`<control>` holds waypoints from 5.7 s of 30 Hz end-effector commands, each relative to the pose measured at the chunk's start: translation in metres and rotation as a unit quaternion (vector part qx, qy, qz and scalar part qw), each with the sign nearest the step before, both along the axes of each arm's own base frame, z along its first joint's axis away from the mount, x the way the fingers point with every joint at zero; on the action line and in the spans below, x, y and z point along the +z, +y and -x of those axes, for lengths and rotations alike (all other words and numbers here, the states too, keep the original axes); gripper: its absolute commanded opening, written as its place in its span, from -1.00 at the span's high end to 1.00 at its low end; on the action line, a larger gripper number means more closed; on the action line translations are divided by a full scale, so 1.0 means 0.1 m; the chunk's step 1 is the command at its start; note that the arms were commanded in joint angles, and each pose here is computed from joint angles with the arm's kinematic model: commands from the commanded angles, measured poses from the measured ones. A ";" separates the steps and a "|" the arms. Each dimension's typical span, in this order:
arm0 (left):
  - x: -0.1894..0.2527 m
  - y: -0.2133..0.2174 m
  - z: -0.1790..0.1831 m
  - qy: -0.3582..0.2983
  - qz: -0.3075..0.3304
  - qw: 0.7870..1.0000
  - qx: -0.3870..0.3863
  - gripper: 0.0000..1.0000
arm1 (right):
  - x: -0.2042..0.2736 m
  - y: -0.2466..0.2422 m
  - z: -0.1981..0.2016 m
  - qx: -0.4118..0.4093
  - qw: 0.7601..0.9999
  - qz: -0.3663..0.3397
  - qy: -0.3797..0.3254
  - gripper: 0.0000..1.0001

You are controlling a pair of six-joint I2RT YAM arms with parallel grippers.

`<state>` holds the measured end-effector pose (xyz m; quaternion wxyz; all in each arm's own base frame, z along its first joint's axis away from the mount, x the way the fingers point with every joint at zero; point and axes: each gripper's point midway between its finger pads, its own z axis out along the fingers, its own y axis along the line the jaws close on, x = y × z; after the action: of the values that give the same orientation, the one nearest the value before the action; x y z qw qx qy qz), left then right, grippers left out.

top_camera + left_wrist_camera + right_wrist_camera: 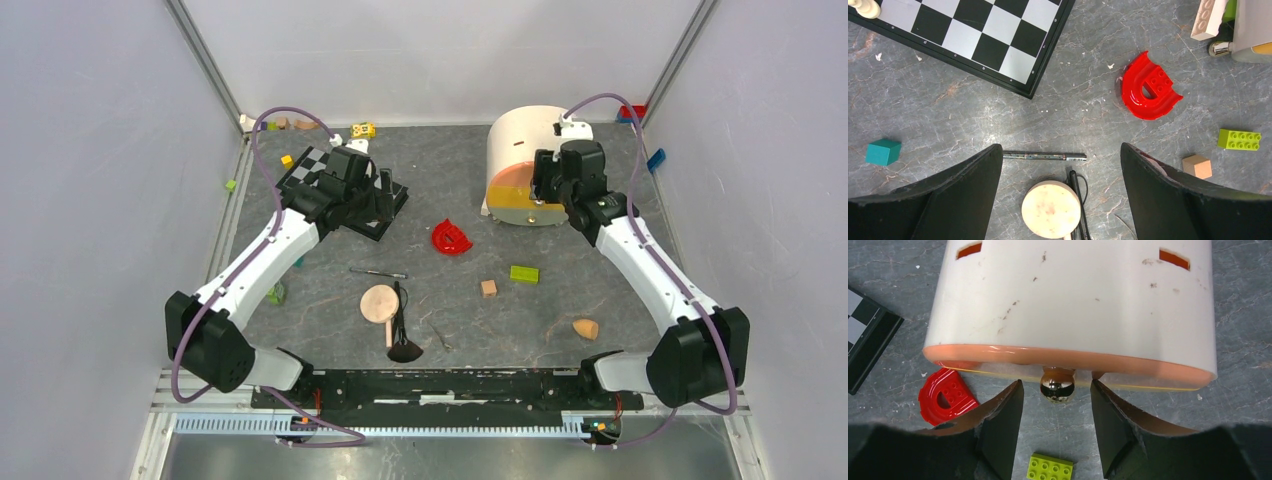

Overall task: Organize the makeup
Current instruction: Open the drawer in the storage box, then pick up the makeup tool from the center of the board.

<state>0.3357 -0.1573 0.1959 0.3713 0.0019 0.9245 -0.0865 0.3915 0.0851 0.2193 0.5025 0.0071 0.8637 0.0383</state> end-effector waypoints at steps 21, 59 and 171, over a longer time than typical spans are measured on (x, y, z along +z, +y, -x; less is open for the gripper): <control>0.18 0.04 -0.05 -0.028 0.018 0.999 0.002 -0.86 | -0.01 -0.02 0.08 0.000 0.999 -0.017 -0.027 0.46; 0.17 0.04 -0.05 -0.024 0.025 0.999 0.000 -0.86 | -0.05 0.24 0.98 0.083 0.990 -0.110 -0.015 0.53; -1.47 0.30 1.52 0.147 0.272 0.929 0.201 -0.37 | -0.40 -0.06 1.96 0.108 0.992 -0.060 0.040 -0.62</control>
<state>0.1741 -0.1198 0.0435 0.2117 -0.2834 0.9090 -0.2203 0.1962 0.0755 0.1709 0.4504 -0.0556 0.8811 0.1330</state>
